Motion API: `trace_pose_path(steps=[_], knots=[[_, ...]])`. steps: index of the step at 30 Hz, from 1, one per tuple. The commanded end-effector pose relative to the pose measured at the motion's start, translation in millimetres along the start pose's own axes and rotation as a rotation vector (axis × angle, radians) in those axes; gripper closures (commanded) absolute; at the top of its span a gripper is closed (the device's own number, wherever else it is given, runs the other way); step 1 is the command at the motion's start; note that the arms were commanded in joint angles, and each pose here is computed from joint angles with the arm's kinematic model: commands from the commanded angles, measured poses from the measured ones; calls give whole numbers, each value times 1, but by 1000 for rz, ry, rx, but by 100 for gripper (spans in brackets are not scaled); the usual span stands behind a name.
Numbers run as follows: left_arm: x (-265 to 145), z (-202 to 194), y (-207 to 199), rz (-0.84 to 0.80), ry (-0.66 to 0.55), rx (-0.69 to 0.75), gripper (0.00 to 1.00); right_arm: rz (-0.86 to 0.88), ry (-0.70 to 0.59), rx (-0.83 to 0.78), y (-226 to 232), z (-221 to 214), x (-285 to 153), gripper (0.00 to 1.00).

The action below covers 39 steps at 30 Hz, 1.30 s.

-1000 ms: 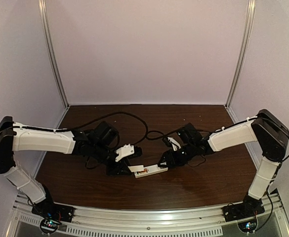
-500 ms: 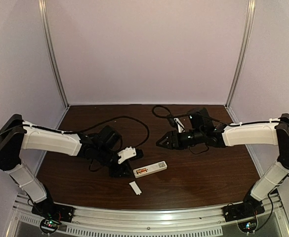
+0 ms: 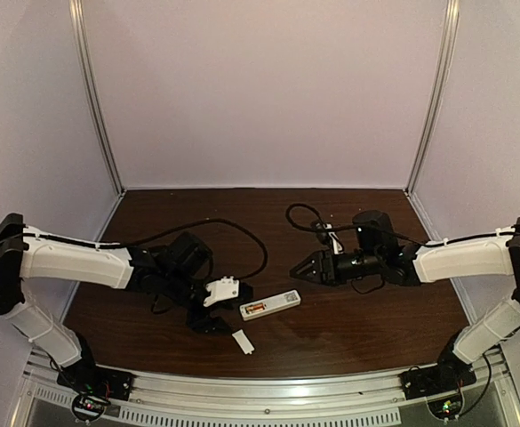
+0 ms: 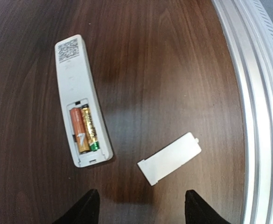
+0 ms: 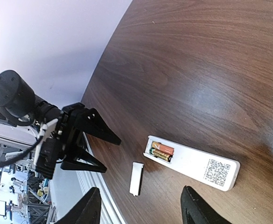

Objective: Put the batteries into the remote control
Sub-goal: Adjust the battery cover at the center of the board.

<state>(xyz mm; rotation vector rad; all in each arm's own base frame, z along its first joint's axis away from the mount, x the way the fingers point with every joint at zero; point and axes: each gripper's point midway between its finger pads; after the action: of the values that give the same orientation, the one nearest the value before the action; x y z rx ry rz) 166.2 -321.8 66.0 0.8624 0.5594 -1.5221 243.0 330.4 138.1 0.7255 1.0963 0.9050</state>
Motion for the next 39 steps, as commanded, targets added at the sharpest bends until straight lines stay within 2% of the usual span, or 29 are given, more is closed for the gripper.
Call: trace_pose_path(steps=[1,4,8,13,15,18,24,30,39], knots=[[2,5,-9,-18,34,140,36,32,0,-64,18,0,-7,40],[-14,22,7,82,-24,111,34,-89,0,-188,20,-15,-1,39],[-72,41,50,340,-192,-15,28,-184,12,-270,27,-41,11,36],[-147,28,95,647,-308,-240,22,-294,75,-350,21,-69,40,37],[-173,21,108,730,-358,-315,21,-339,101,-391,23,-78,56,38],[-199,8,120,824,-371,-413,18,-418,138,-430,18,-89,74,40],[-204,-9,130,875,-318,-523,16,-484,186,-474,22,-110,101,40],[-207,-6,126,883,-355,-511,15,-542,241,-489,13,-135,125,40],[-211,-2,122,878,-380,-489,12,-656,237,-538,-5,-133,134,40]])
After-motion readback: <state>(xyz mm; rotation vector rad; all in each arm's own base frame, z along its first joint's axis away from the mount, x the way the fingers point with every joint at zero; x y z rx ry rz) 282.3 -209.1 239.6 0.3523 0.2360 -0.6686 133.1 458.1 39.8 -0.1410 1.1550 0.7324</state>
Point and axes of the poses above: each gripper's point midway between its finger pads, its own x axis out along the fingers, its own y axis along the line the jaws close on, z = x × y, and after that the axes turned 13 degrees about x, right-handed
